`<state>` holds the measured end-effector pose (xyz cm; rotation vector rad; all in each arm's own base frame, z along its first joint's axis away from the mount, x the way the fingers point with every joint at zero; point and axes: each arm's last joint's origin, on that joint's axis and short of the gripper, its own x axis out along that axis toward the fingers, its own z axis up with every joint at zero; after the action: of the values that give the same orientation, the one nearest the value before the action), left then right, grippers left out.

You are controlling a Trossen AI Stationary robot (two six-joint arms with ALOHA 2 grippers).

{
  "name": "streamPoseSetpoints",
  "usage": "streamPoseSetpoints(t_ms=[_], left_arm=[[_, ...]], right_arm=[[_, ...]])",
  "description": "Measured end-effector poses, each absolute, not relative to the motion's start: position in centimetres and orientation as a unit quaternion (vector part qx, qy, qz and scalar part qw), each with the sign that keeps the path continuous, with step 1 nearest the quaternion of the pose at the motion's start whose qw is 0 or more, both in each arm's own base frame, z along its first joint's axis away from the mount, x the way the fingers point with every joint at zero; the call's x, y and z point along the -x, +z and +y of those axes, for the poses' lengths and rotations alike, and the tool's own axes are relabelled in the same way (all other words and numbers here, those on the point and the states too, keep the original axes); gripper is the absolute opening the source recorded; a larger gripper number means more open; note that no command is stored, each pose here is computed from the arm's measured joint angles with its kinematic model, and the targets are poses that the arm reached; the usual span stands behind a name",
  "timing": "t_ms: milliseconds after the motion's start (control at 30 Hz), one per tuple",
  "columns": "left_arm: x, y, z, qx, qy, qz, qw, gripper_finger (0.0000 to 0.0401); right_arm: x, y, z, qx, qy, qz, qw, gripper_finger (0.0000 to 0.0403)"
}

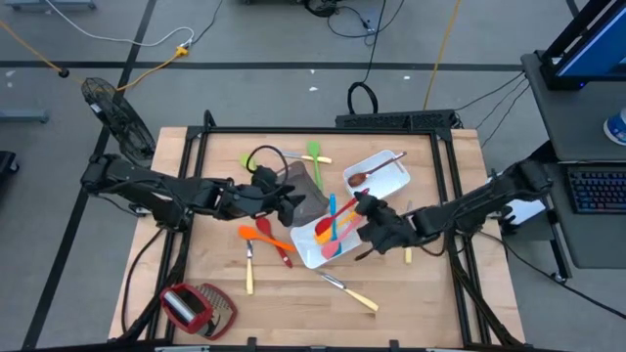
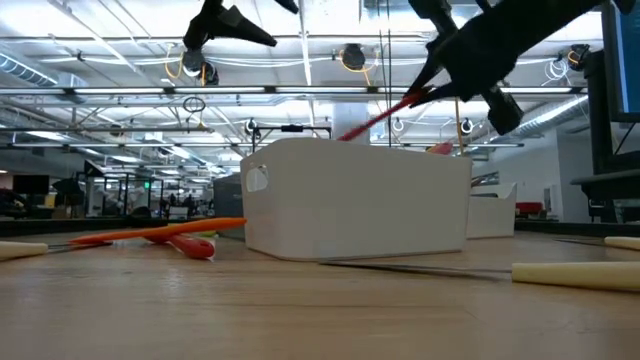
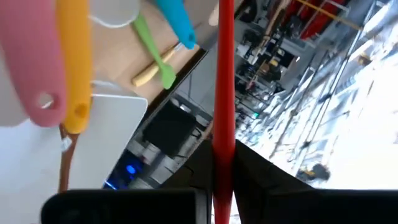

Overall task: Pick & Place Kitchen Items
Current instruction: Put the red spatula into the bottom white bin

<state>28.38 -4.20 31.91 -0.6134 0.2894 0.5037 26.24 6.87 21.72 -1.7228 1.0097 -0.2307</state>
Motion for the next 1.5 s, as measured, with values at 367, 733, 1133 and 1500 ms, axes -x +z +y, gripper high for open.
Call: streamPoseSetpoints(t_ms=[367,733,1133,1500], left_arm=[[-28.1,31.7,-5.1,0.285,0.234,0.16,0.916,0.0244],[-27.9,31.5,-5.2,0.279,0.234,0.17,0.916,0.0244],[-27.9,31.5,-5.2,0.28,0.232,0.17,0.916,0.0244],[-28.0,31.5,-5.4,0.284,0.21,0.183,0.918,0.0244]], right_arm=[[-26.8,20.5,8.9,0.76,-0.069,0.404,0.505,0.0056],[-26.8,20.6,9.7,0.736,-0.062,0.377,0.559,0.0064],[-27.2,21.1,10.4,0.701,-0.065,0.332,0.628,0.014],[-26.9,21.4,9.8,0.705,-0.158,0.374,0.581,0.0176]])
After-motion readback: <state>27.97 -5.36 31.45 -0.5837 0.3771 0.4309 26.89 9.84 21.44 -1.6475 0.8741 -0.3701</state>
